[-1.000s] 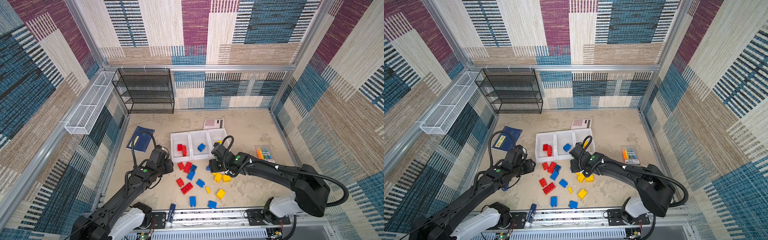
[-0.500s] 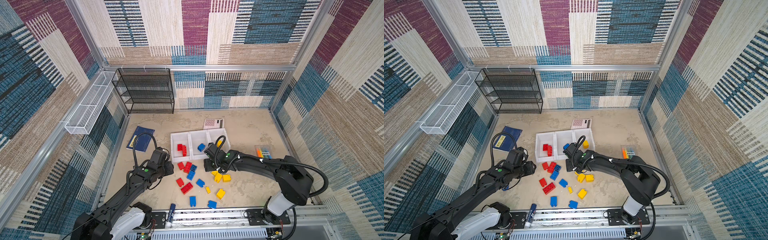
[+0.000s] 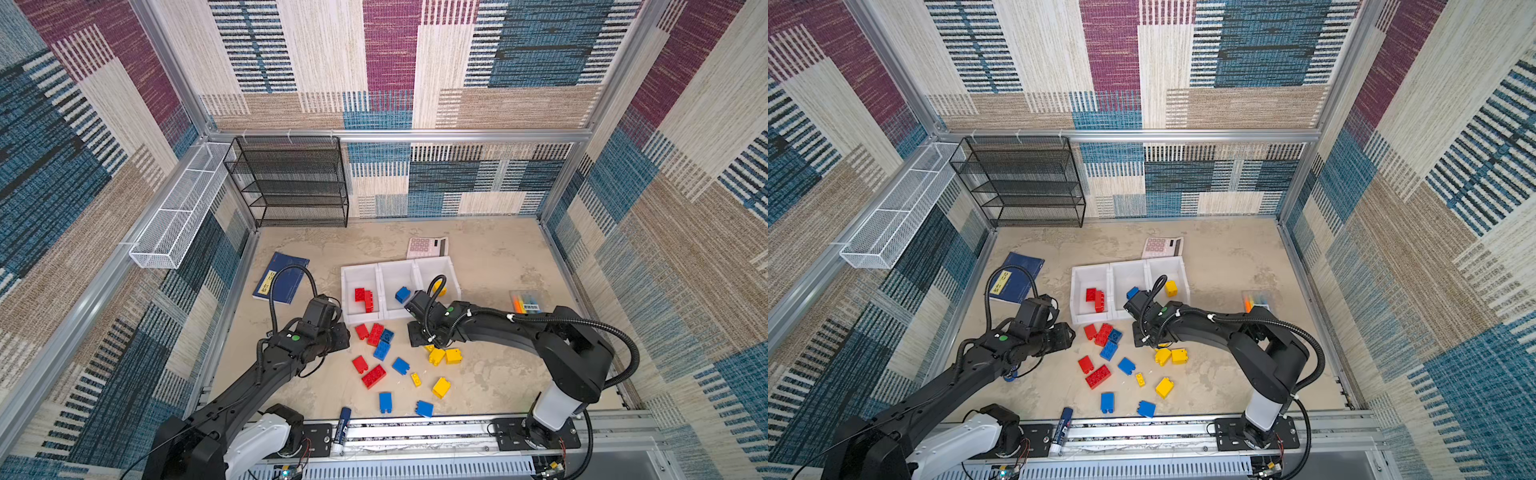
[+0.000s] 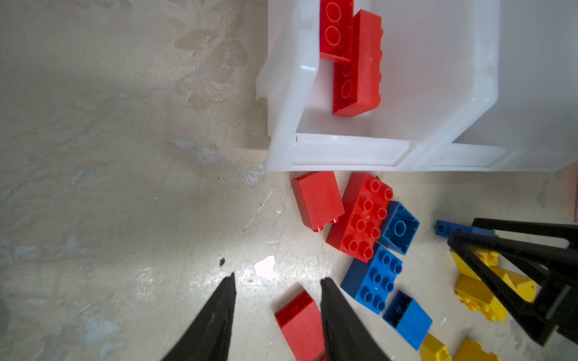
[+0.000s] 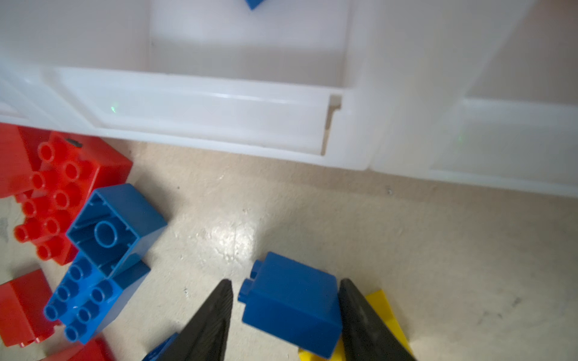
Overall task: Sort the legos into containers by color
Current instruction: 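Lower the right gripper onto a blue brick while the left returns to the pile, then carry the blue brick with the right gripper into the middle compartment, then grasp a red brick with the left gripper and lift it, then drop the red brick from the left gripper into the nearest compartment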
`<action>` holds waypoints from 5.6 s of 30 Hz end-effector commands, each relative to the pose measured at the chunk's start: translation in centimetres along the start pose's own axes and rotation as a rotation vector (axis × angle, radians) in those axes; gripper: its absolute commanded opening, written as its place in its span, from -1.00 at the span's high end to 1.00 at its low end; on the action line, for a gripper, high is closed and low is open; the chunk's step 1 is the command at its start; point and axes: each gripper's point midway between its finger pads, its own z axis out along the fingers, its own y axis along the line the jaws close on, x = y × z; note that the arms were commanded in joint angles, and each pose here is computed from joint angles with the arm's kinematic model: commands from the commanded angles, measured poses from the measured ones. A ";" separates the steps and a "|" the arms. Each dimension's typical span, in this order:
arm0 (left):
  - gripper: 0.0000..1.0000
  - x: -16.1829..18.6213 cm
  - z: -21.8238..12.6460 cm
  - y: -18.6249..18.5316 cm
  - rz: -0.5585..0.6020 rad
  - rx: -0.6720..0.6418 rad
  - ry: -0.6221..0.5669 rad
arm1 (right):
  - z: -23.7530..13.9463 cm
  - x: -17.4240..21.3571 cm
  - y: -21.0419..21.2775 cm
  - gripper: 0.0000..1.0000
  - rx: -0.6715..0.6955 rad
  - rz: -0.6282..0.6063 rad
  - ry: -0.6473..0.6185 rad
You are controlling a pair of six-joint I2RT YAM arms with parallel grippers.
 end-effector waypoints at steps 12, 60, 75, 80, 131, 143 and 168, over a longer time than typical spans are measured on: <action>0.05 0.0 -0.2 0.3 -0.006 -0.007 -0.017 | -0.7 -0.7 0.8 0.11 -0.021 -0.017 -0.038; 0.02 3.2 -1.2 0.9 -0.019 0.028 0.059 | -6.1 -11.3 4.1 -0.39 -0.139 -0.084 -0.255; -0.06 7.9 0.7 -0.8 -0.047 0.131 0.203 | -8.0 -7.5 0.8 -0.39 -0.133 0.018 -0.266; -0.06 7.9 1.7 -2.0 -0.065 0.166 0.210 | -8.2 -7.1 0.5 -0.40 -0.127 0.026 -0.264; 0.26 4.8 2.7 -5.7 0.388 -0.087 0.207 | -8.5 -5.8 -0.5 -0.35 -0.121 0.038 -0.255; 0.26 -8.6 3.2 -7.4 0.391 -0.082 0.023 | -9.2 -5.5 -0.9 -0.33 -0.122 0.047 -0.268; -0.07 -11.7 4.4 -6.2 0.300 -0.090 0.026 | -9.7 -4.8 -1.8 -0.35 -0.106 0.070 -0.275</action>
